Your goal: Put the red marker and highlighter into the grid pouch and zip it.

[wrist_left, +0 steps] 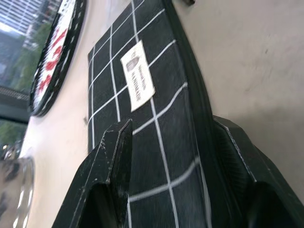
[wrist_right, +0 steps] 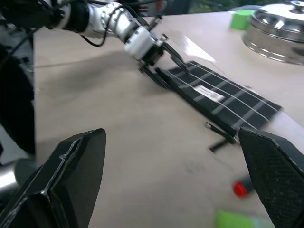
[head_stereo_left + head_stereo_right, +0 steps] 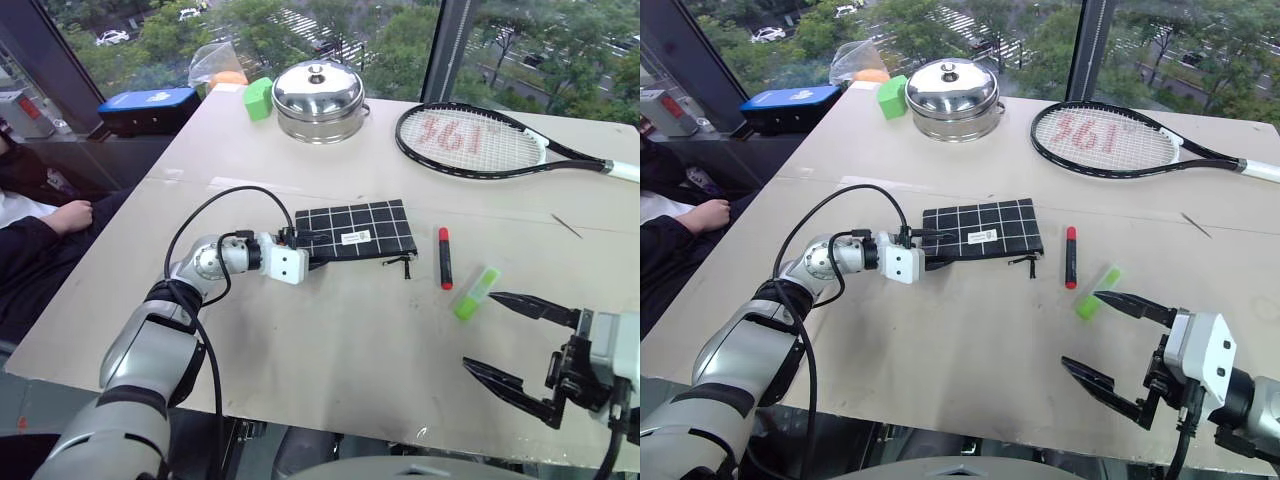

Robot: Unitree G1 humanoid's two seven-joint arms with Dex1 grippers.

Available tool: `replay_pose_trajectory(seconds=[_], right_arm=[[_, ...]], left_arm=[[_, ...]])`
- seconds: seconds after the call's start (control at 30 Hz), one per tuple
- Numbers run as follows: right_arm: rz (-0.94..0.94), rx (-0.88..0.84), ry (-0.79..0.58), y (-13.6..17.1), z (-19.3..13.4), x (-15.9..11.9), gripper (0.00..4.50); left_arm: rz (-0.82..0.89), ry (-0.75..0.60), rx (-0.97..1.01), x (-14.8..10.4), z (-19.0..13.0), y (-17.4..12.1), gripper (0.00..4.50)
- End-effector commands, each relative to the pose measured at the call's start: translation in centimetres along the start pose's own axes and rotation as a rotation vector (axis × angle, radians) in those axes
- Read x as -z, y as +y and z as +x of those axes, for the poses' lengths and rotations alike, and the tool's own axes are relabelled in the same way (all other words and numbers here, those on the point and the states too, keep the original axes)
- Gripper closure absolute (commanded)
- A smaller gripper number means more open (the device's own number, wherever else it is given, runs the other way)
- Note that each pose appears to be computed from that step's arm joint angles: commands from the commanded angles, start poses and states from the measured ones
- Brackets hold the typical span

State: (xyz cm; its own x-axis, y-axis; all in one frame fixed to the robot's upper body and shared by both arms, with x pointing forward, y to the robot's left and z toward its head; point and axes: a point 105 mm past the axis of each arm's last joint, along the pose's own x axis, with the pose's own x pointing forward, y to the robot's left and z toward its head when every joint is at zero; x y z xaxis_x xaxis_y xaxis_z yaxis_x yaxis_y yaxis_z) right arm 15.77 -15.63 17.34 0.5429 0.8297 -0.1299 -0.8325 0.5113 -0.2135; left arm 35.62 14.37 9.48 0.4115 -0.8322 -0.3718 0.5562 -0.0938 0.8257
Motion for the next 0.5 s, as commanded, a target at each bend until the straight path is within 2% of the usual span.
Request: replay_pose_trajectory(seconds=[0.03,0.1,0.13,0.2,0.23,0.27,0.3,0.37,0.5], right_arm=[[-0.023,-0.008,-0.049,0.1,0.1,-1.1,0.00],[-0.025,-0.010,-0.043,0.2,0.2,-1.0,0.00],[-0.022,-0.005,-0.048,0.2,0.2,-1.0,0.00],[-0.018,0.001,-0.055,0.3,0.3,-1.1,0.00],[-0.010,0.006,-0.057,0.4,0.3,-1.0,0.00],[-0.004,0.010,-0.059,0.5,0.4,-1.0,0.00],[0.005,0.016,-0.062,0.5,0.5,-1.0,0.00],[0.020,0.036,-0.078,0.5,0.8,-1.0,0.00],[0.046,0.136,-0.069,-0.3,2.2,-0.4,0.00]], left_arm=[[0.007,0.074,0.042,0.9,1.0,-0.7,2.11],[0.024,0.124,0.057,1.6,1.3,-0.9,2.11],[0.015,0.132,0.061,1.8,1.4,-1.1,2.36],[0.004,0.151,0.069,2.1,1.5,-1.3,2.92],[-0.010,0.155,0.062,2.2,1.3,-1.2,3.47],[-0.021,0.158,0.056,2.3,1.2,-1.1,3.47],[-0.041,0.157,0.051,2.3,1.1,-1.0,4.24],[-0.084,0.151,0.042,2.4,0.8,-0.8,4.45],[-0.232,0.106,-0.008,2.1,0.5,0.5,4.45]])
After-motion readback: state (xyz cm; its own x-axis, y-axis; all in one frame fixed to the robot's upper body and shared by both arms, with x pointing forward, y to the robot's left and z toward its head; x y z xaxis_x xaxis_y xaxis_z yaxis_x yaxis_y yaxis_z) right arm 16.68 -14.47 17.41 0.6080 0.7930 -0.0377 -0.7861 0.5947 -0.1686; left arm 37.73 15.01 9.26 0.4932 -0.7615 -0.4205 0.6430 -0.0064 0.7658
